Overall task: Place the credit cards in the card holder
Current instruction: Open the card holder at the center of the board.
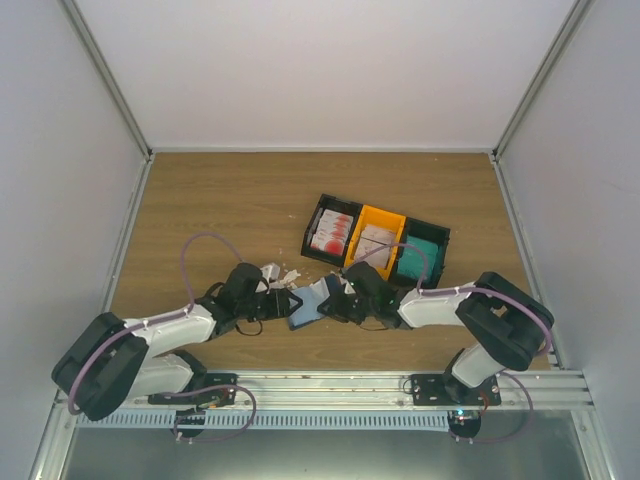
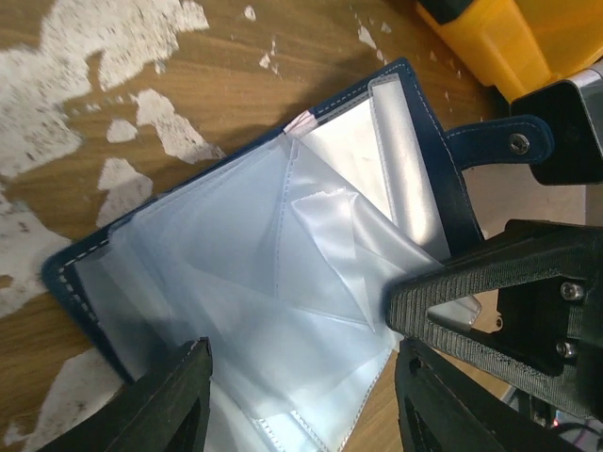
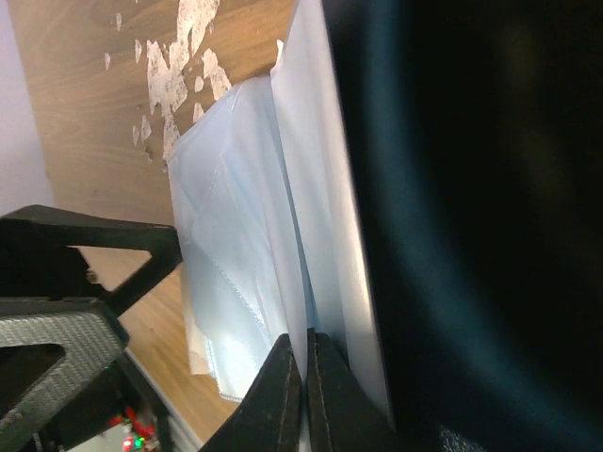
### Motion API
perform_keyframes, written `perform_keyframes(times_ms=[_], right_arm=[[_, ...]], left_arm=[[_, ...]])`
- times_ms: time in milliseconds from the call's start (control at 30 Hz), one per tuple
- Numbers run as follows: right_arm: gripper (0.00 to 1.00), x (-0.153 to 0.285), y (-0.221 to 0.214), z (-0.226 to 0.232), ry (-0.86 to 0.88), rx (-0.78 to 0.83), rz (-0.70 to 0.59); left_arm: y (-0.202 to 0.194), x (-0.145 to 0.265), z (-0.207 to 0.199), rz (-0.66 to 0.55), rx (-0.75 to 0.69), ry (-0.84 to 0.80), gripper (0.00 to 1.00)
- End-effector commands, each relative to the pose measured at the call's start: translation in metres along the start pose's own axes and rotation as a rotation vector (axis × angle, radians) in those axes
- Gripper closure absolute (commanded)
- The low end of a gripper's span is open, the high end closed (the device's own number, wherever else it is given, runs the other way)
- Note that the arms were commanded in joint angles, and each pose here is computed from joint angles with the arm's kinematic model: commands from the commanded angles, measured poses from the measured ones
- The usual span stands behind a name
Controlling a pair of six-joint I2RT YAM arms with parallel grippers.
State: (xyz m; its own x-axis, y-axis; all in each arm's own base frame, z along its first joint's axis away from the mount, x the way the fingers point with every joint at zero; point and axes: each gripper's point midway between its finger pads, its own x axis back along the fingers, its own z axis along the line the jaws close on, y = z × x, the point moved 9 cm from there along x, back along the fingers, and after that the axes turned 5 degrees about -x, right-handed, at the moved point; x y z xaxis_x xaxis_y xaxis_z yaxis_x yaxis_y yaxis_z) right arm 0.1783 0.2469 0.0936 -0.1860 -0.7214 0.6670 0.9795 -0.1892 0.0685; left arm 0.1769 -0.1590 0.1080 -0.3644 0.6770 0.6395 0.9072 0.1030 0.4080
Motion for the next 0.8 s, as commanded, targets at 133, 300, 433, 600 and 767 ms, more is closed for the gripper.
perform_keyframes(times_ms=[133,300,433,600,767], right_arm=[[0.97,-0.002,0.000,0.003,0.136,-0.112,0.021],[0.97,-0.001,0.000,0.002,0.157,-0.115,0.032],[0.96,-0.001,0.000,0.001,0.161,-0.104,0.040],[0.87,-0.002,0.001,-0.002,0.146,-0.077,0.032],[0.72,-0.001,0.000,-0.001,0.150,-0.043,0.028]], left_arm=[[0.012,-0.009,-0.012,-0.003,-0.036,-0.126,0.48],[0.012,-0.019,-0.007,0.030,-0.008,-0.112,0.49],[0.012,-0.023,-0.011,0.049,-0.006,-0.173,0.53],[0.015,-0.021,-0.014,0.031,-0.028,-0.184,0.59],[0.020,-0.021,-0.019,0.028,-0.051,-0.214,0.57]])
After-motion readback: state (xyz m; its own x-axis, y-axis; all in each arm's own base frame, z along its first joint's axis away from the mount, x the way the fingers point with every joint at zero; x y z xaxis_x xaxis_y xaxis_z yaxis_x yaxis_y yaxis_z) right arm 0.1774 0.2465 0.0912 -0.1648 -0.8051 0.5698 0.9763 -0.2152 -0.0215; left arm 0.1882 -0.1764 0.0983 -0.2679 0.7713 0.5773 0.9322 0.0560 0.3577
